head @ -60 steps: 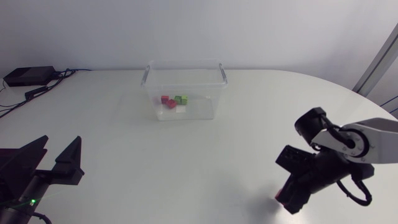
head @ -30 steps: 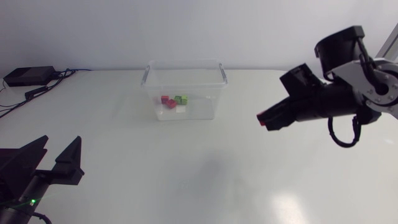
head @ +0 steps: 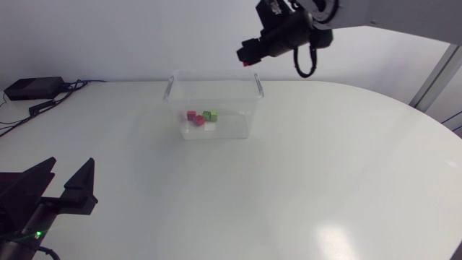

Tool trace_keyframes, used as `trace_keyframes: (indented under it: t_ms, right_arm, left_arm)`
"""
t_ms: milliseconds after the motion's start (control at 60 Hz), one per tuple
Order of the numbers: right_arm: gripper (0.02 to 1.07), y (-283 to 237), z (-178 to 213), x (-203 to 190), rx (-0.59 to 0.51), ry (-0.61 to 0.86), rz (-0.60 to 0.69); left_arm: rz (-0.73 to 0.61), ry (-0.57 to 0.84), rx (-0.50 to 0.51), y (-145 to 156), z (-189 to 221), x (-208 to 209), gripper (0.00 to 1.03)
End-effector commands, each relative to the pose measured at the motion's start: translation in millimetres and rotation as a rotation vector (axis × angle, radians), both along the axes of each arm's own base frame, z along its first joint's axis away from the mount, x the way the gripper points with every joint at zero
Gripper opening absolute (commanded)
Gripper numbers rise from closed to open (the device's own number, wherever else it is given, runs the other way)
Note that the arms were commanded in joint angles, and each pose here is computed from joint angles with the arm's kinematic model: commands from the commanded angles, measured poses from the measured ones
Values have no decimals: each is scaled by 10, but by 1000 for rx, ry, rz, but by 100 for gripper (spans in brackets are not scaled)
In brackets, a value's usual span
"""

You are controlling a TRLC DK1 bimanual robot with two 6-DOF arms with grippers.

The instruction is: Place the duplo bricks in the container

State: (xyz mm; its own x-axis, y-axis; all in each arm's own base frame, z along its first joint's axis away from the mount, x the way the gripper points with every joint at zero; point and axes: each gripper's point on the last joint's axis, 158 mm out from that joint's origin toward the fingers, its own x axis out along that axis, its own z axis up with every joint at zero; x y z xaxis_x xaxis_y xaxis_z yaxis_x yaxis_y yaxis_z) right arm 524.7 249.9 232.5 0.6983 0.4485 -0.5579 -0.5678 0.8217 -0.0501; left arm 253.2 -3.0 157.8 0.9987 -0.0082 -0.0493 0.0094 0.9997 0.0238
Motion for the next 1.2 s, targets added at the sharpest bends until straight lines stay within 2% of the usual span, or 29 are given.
trace_keyframes:
  t_ms: [0,300,467,983,1183]
  right_arm:
    - [102,33,-136,30,21,50,-31]
    - [102,-786,150,-532,40,-21,-127]
    - [102,-1226,156,-898,22,-53,-211]
    - [102,-1758,-56,-1873,72,-341,-329]
    - [102,-1780,-274,-2218,80,-367,-303]
  left_arm:
    - [0,1,3,-2,-52,3,99]
    - [0,-1,3,-2,-48,3,99]
    - [0,-1,3,-2,-48,3,99]
    - [0,1,3,-2,-52,3,99]
    - [0,-1,3,-2,-48,3,99]
